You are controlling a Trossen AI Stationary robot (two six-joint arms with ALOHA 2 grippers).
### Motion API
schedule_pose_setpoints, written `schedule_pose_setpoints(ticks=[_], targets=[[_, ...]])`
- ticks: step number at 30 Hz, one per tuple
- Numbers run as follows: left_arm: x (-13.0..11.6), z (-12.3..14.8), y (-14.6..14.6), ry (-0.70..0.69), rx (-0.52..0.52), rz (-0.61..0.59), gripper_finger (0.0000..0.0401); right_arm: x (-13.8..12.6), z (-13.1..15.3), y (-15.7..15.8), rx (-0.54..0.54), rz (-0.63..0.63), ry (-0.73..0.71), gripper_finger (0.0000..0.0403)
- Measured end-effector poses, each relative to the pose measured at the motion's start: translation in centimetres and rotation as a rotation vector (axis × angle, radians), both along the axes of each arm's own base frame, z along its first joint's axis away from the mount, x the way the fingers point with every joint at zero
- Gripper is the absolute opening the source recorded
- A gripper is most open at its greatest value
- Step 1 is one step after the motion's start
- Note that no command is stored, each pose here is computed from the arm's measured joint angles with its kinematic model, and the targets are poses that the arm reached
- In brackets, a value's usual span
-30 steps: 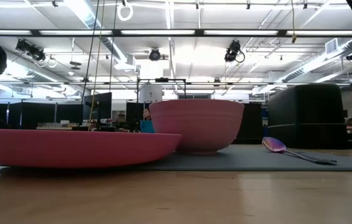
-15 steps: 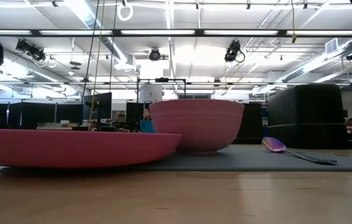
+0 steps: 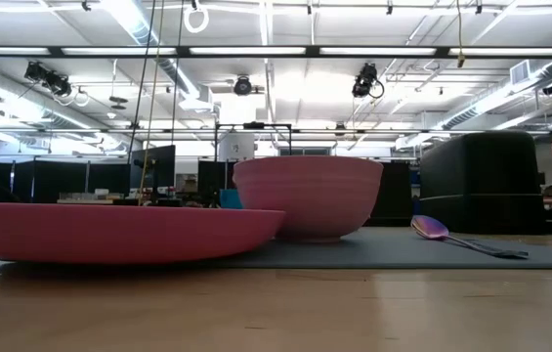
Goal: Arrange a breakfast setting
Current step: Put the yellow cup to the top right of the pink bowl
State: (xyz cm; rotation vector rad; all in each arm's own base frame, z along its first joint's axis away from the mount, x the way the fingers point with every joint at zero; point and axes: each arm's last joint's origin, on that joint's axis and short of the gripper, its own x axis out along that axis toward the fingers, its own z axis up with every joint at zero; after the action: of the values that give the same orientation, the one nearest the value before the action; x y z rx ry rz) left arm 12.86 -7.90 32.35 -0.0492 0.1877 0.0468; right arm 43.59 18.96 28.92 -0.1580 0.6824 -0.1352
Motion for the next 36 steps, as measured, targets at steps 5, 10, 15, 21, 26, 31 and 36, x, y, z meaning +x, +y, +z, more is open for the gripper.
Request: schedule_pose_setpoints(ticks=[5,10,15,21,26,31,36], targets=[[2.4,-1.1,0.7,0.069,-0.026,0.093,0.0290,-3.4,-0.3,-1.5,0.047,-0.108,0.022,0.0348],[4.2,-2.5,1.4,0.126,-0.041,0.169,0.0290,-7.9,-1.5,-3.1,0.131,-0.351,-0.021,0.0348],[5.7,-4.3,1.6,0.139,-0.036,0.209,0.0290,-11.6,-3.1,-5.3,0.378,-0.623,0.035,0.0348],[6.8,-5.8,2.1,0.109,-0.052,0.244,0.0290,-15.3,-1.4,-7.3,0.440,-0.808,0.213,0.0348],[7.0,-5.9,2.4,0.110,-0.052,0.265,0.0290,-17.6,1.6,-7.9,0.425,-0.856,0.427,0.0348],[7.0,-5.9,2.4,0.108,-0.052,0.264,0.0290,-19.8,3.6,-7.9,0.427,-0.850,0.588,0.0348],[7.0,-5.9,2.4,0.111,-0.050,0.264,0.0290,-21.5,3.6,-6.4,0.509,-0.781,0.677,0.0348]])
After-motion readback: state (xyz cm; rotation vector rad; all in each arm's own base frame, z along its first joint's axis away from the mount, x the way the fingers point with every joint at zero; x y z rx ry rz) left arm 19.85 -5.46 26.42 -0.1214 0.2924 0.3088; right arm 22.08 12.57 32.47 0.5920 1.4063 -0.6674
